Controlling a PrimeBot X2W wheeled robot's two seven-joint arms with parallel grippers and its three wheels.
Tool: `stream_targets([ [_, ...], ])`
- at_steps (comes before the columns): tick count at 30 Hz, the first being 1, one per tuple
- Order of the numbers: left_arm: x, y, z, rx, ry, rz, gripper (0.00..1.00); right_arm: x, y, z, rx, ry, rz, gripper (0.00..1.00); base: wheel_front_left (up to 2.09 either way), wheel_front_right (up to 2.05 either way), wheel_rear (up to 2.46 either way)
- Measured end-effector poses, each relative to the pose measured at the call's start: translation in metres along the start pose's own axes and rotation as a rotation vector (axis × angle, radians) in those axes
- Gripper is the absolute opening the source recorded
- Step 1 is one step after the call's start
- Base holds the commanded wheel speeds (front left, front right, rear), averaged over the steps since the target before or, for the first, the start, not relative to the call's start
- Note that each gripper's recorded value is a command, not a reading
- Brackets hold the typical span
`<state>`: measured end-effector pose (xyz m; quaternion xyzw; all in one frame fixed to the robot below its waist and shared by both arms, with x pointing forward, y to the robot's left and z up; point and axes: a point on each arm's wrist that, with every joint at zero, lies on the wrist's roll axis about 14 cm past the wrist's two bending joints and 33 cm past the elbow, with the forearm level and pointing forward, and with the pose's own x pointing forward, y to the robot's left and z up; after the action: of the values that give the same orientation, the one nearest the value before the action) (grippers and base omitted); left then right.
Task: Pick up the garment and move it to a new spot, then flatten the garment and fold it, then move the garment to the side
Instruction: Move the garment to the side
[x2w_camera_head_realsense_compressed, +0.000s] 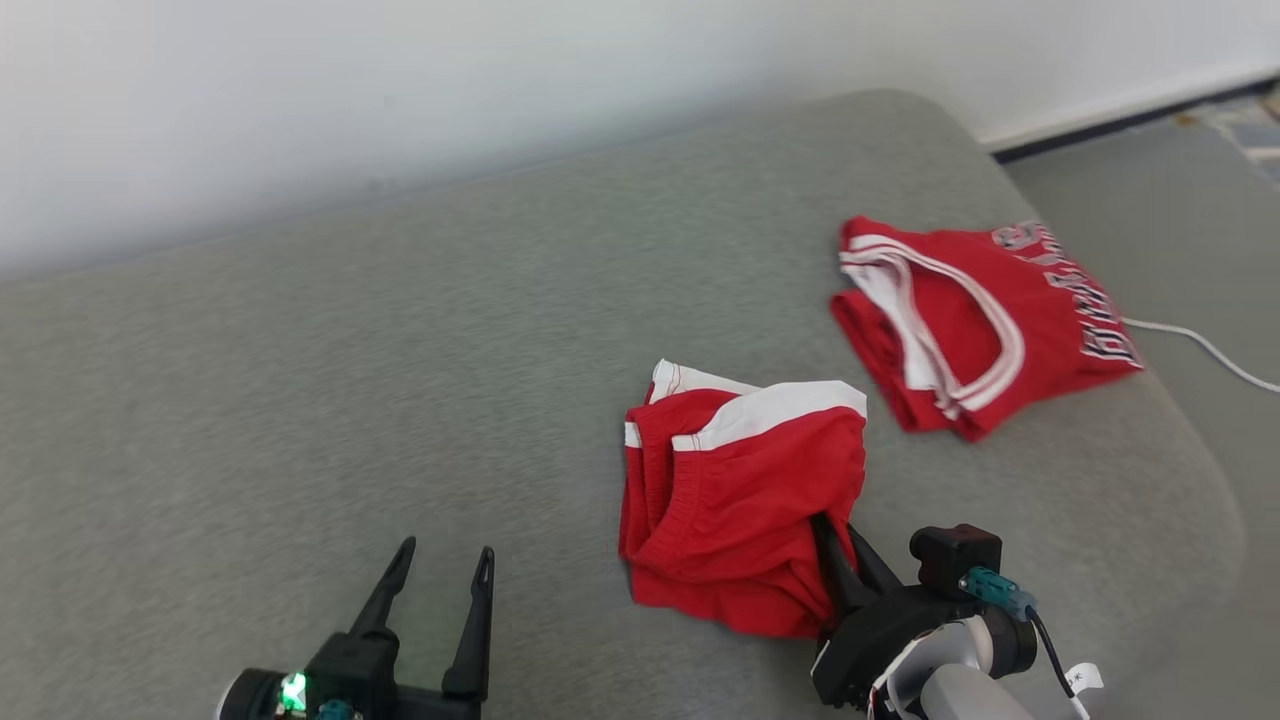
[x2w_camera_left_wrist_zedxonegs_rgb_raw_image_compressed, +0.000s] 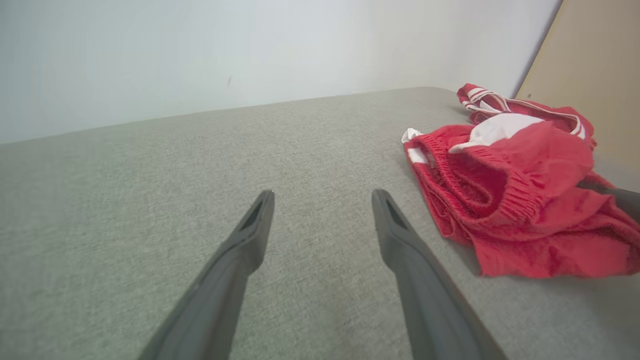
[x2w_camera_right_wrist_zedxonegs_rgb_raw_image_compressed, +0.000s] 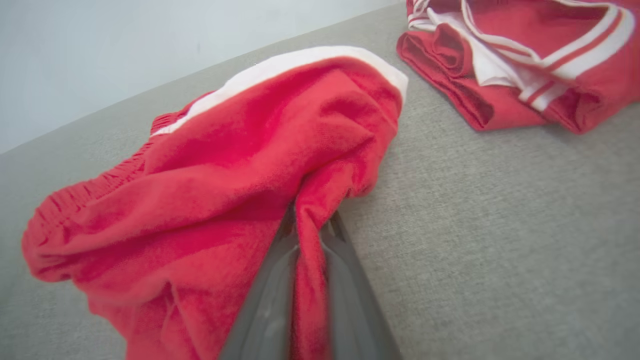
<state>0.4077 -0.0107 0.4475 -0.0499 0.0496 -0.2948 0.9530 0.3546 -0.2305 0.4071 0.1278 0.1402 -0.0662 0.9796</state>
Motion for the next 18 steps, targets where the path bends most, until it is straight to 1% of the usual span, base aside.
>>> stream_targets([
  [4,0.017,-0.018,0.000,0.003,-0.002,-0.063,1.00,-0.009,-0.016,0.005,-0.020,-0.011,-0.043,0.00,0.00,0.00,0.00],
  [7,0.025,-0.028,-0.005,0.000,0.008,-0.102,1.00,-0.005,-0.021,0.014,-0.073,-0.020,-0.040,0.00,0.00,0.00,0.00],
  [12,0.028,-0.025,-0.015,-0.010,0.029,-0.101,1.00,0.015,-0.022,0.036,-0.219,-0.029,0.010,0.00,0.00,0.00,0.00],
  [18,0.021,-0.002,-0.021,-0.004,0.042,-0.039,1.00,0.051,-0.036,0.085,-0.439,-0.059,0.044,0.00,0.00,0.00,0.00],
])
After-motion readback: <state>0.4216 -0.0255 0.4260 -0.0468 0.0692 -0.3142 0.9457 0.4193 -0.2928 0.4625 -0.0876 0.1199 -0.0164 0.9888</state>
